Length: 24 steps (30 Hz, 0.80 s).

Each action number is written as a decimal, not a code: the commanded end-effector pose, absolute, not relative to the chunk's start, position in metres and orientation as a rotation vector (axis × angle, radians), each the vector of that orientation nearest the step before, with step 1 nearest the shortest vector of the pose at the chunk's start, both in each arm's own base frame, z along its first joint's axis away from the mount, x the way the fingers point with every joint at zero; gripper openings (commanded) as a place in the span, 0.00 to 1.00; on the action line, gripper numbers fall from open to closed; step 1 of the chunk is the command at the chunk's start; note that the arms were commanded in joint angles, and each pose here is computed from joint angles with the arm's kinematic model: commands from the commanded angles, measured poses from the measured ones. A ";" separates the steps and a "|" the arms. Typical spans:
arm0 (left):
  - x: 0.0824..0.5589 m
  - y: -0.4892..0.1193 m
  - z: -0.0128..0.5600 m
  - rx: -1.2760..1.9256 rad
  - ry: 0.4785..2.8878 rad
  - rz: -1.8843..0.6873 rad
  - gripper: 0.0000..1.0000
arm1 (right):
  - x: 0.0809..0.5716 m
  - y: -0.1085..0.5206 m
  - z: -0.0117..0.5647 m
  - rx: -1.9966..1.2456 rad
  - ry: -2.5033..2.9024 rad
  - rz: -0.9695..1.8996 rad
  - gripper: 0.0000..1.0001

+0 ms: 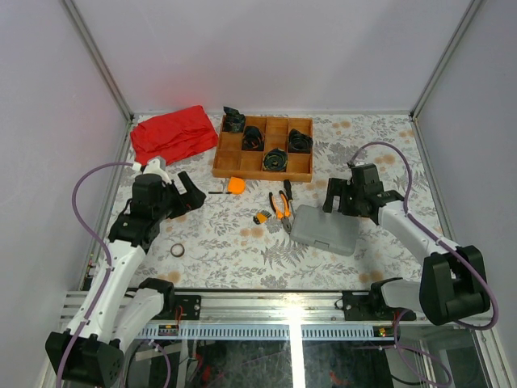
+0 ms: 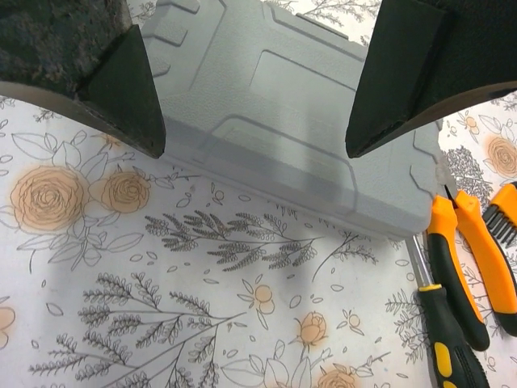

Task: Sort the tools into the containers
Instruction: Move the storage box to the center of the board.

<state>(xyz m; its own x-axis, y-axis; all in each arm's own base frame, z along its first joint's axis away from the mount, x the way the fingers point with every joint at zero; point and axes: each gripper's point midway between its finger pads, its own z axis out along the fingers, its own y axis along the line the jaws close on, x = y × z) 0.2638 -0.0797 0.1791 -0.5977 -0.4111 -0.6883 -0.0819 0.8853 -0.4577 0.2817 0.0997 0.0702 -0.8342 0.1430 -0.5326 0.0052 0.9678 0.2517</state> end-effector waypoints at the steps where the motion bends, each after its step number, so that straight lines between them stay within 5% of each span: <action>1: 0.273 -0.081 0.188 -0.341 2.124 -0.491 0.92 | 0.307 0.104 0.086 0.054 2.460 0.317 0.99; 24: 0.273 -0.080 0.184 -0.355 2.139 -0.483 0.91 | 0.240 0.116 0.063 0.035 2.659 0.547 1.00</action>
<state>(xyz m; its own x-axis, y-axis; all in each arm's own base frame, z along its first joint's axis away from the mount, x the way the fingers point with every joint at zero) 0.2645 -0.0797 0.1762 -0.6052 -0.4102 -0.6822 -0.0875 0.8861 -0.4552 0.2583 0.1024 0.0570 -0.8859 0.1203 -0.4481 -0.0245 0.9523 0.3041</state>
